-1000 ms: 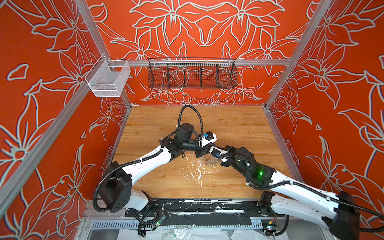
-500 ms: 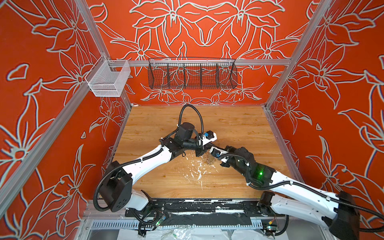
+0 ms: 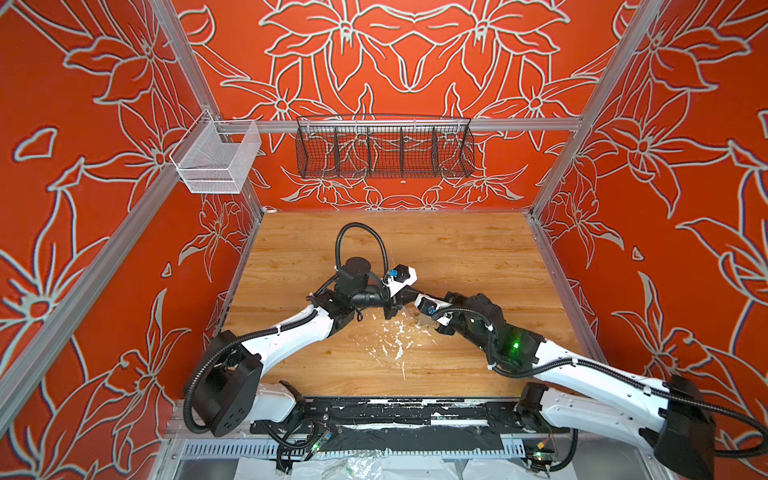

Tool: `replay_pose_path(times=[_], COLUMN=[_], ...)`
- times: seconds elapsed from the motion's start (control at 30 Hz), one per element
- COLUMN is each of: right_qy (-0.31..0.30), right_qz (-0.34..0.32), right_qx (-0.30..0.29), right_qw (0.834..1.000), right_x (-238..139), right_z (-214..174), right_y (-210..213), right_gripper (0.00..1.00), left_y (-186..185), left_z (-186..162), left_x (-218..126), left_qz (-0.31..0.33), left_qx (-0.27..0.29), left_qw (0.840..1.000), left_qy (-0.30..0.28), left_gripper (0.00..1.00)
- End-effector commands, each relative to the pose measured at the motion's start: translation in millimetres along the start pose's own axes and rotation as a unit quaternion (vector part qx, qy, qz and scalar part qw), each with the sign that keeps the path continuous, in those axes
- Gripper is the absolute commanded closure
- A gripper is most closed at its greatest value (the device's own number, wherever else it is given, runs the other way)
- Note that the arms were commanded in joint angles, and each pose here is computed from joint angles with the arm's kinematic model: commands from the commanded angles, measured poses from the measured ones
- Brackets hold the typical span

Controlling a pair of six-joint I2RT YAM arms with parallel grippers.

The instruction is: Put the keys on the keyring

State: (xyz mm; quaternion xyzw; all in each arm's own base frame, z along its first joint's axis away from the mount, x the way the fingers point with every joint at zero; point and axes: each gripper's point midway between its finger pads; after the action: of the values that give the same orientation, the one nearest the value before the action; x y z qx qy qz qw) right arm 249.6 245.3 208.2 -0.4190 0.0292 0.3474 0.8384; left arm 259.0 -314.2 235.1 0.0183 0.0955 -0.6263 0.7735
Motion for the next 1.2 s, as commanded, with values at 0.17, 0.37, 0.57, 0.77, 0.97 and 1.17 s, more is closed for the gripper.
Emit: replay_pose_path(times=[0.17, 0.37, 0.57, 0.77, 0.97, 1.17], right_qy=[0.008, 0.007, 0.0, 0.001, 0.002, 0.0], right_qz=[0.015, 0.024, 0.015, 0.005, -0.003, -0.011], right_qx=[0.01, 0.007, 0.009, 0.009, 0.007, 0.009], right_qw=[1.0, 1.0, 1.0, 1.0, 1.0, 1.0], right_x=[8, 8, 4, 1, -3, -6], right_z=[-6, -5, -3, -4, -4, -4], right_y=[3, 6, 2, -3, -6, -10], right_gripper=[1.0, 1.0, 1.0, 1.0, 1.0, 1.0], left_y=[-19, -16, -9, -7, -7, -4], left_z=[43, 42, 38, 37, 37, 30], left_x=[-12, -9, -4, -5, -8, -11], left_qz=[-0.041, -0.039, -0.032, -0.021, -0.012, 0.005], left_qx=[0.028, 0.022, 0.013, 0.01, 0.016, 0.04], left_qw=[0.995, 0.995, 0.997, 0.998, 0.998, 0.999], left_qy=[-0.092, -0.092, -0.066, -0.062, -0.054, -0.023], left_gripper=[1.0, 1.0, 1.0, 0.86, 0.71, 0.67])
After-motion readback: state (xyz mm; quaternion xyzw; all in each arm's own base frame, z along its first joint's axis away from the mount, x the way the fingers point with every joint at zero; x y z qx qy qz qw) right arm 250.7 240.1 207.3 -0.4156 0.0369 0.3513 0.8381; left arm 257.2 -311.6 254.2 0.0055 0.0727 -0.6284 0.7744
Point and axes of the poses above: each gripper's point midway between its finger pads, its own x axis out along the fingers, its own y axis along the line the jaws close on, z = x × y, and after that the axes turned 7 degrees about -x, right-handed
